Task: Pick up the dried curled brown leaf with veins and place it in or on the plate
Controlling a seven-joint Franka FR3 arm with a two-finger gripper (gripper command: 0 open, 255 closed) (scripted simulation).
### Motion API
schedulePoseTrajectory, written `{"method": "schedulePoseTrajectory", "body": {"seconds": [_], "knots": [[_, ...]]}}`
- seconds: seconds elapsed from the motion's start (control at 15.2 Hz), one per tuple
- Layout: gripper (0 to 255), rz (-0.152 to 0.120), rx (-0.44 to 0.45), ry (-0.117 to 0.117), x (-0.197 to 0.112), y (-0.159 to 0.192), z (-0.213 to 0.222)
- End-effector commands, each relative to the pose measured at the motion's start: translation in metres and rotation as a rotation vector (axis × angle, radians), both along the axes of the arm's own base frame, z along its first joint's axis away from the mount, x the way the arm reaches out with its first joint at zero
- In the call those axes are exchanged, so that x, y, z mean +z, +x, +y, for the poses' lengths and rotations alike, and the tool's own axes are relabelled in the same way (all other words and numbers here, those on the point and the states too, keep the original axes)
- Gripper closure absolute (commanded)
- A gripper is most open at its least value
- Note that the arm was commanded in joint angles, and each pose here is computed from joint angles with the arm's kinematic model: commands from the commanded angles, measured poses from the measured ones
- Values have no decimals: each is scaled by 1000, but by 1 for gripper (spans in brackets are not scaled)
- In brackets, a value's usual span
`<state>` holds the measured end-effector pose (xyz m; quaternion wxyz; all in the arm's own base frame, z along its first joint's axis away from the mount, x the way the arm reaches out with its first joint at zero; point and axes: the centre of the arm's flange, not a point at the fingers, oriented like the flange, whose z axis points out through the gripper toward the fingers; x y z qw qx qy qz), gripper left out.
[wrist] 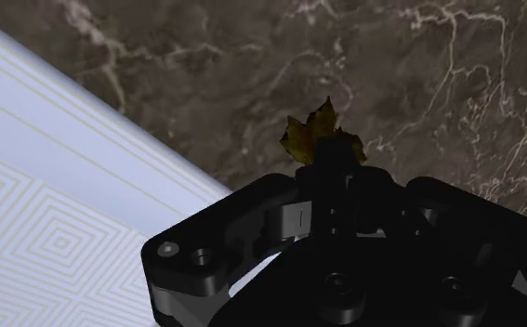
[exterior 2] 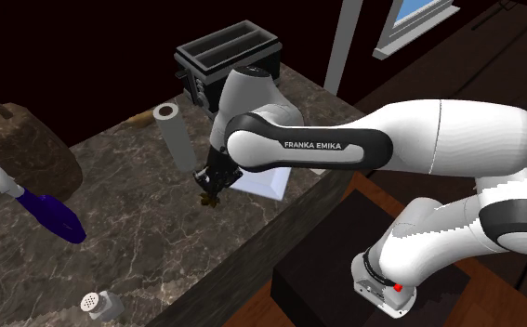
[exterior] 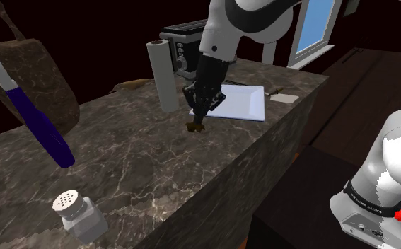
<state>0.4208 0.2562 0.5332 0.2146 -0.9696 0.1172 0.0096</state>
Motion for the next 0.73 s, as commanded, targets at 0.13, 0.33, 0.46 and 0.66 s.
{"method": "schedulePoseTrajectory", "body": {"seconds": [0.13,0.33,0.46,0.66], "knots": [[0,-34,14,-49,10,-11,23],[0,94,-189,-343,27,24,61],[0,145,-270,-458,24,41,75],[0,145,-270,-458,8,40,74]]}}
